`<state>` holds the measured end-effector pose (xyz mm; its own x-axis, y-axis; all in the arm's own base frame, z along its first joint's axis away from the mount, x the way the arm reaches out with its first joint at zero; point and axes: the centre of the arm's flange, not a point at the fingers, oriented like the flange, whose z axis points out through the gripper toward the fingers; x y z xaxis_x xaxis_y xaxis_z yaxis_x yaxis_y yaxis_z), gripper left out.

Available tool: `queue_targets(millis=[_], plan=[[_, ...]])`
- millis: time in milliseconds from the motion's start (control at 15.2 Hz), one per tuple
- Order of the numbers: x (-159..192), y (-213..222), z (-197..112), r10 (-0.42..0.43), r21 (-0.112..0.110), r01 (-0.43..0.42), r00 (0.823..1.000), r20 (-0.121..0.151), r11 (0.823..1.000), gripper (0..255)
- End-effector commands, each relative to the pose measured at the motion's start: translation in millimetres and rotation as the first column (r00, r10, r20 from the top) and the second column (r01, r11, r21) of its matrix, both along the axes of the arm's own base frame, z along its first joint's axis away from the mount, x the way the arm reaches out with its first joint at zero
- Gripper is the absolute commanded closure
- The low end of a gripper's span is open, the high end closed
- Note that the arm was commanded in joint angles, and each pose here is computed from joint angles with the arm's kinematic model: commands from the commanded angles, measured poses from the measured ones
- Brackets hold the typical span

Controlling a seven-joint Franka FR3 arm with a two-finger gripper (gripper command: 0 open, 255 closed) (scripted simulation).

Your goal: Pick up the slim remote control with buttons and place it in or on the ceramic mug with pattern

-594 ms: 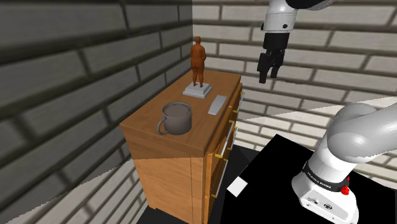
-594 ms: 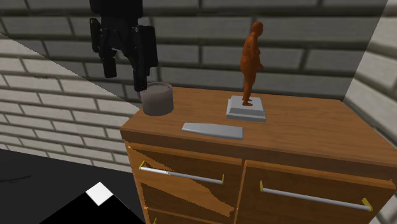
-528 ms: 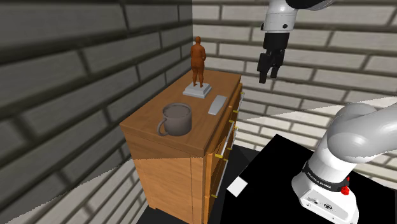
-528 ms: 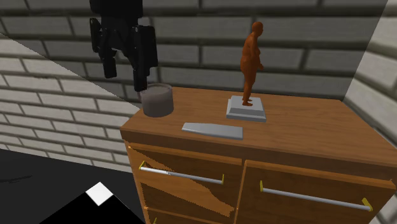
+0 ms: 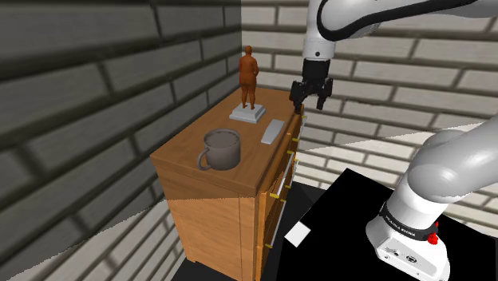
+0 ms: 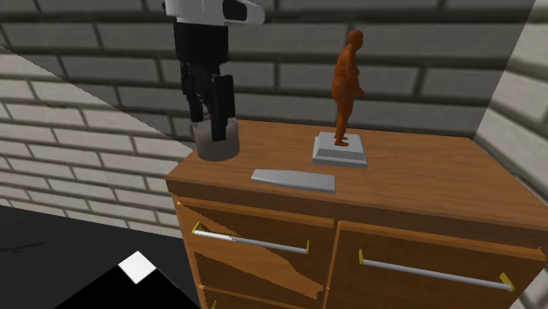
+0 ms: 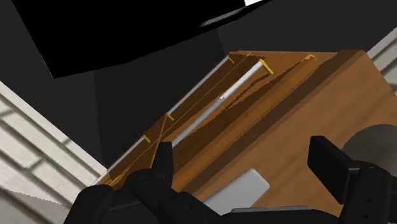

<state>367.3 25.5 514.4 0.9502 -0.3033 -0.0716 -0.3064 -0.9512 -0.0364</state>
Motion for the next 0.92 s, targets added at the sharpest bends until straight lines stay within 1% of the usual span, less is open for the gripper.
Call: queue_targets(millis=[0, 66, 198, 264, 396, 462, 594, 726, 858], plan=[[19, 2, -18, -0.093, -0.007, 0.094, 0.996, 0.007, 0.996, 0], [29, 3, -26, -0.137, -0.011, 0.137, 0.990, 0.009, 0.990, 0], [49, 3, -41, -0.224, -0.018, 0.224, 0.975, 0.014, 0.974, 0], [59, 2, -49, -0.267, -0.021, 0.267, 0.964, 0.017, 0.963, 0], [79, -1, -64, -0.350, -0.028, 0.351, 0.936, 0.024, 0.936, 0], [88, -4, -72, -0.391, -0.031, 0.392, 0.920, 0.027, 0.920, 0], [108, -10, -87, -0.470, -0.036, 0.471, 0.882, 0.034, 0.881, 0], [127, -17, -102, -0.546, -0.041, 0.547, 0.837, 0.042, 0.836, 0], [145, -27, -117, -0.617, -0.045, 0.619, 0.785, 0.050, 0.784, 0]])
